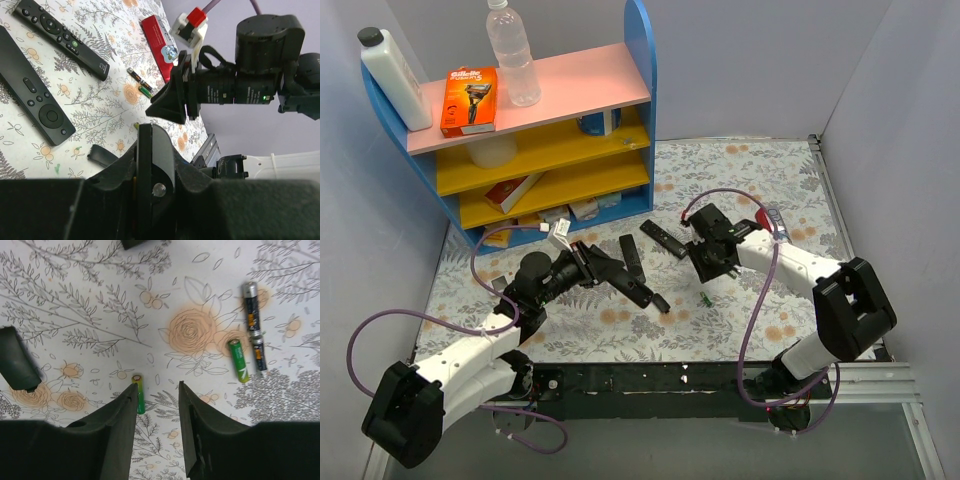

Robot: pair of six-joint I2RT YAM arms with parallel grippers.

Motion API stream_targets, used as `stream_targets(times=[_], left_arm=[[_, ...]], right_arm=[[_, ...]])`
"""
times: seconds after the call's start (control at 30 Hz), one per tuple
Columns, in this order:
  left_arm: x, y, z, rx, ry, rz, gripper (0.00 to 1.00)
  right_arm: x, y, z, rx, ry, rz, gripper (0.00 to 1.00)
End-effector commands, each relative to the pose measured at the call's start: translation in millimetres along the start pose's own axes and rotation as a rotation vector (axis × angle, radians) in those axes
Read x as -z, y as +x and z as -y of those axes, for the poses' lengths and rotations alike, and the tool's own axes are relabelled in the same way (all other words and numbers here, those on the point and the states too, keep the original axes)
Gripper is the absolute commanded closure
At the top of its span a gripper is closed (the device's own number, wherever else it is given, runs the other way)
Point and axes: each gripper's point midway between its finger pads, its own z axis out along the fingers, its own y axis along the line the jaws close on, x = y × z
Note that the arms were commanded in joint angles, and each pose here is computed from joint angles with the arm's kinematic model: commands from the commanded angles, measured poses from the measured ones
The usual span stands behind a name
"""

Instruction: Load the batteries into the remote control

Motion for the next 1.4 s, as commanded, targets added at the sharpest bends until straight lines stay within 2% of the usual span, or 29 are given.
stream_targets(times=[0.0,0.1,0.37,0.93,1.03,1.13,1.17,1.27,1.37], left_arm=[[3.2,-1.6,3.8,-0.025,0.012,0.010,1.00],[2.6,-1.7,6.0,-0.030,0.017,0.003,1.00],[2.2,-2.7,7.9,-0.037,0.014,-0.007,1.00],[-1.5,-0.2,6.2,-0.035,0.016,-0.022,1.00],[-2.0,0.2,6.7,-0.034,0.019,-0.025,1.00],[-2.9,-0.5,7.9,-0.035,0.024,-0.025,1.00],[-3.2,-0.7,8.0,-0.035,0.026,-0.025,1.00],[-3.9,-1.6,11.5,-0.035,0.042,-0.023,1.00],[-4.4,-3.4,16.2,-0.033,0.064,-0.018,1.00]], right_arm=[[13.5,-23.0,23.5,0.029,0.051,0.053,0.57],[7.0,-27.3,39.4,0.019,0.072,0.046,0.61],[-12.6,-26.2,65.1,-0.009,0.114,-0.006,0.64],[-37.5,-19.9,67.8,-0.027,0.096,-0.075,0.71],[-38.2,-17.7,64.7,-0.027,0.079,-0.081,0.74],[-37.4,-16.0,61.5,-0.028,0.060,-0.080,0.86],[-35.2,-16.4,59.6,-0.028,0.050,-0.076,0.92],[-25.9,-21.9,54.6,-0.028,0.024,-0.039,0.98],[-7.3,-33.6,46.1,-0.023,-0.019,0.035,0.99]])
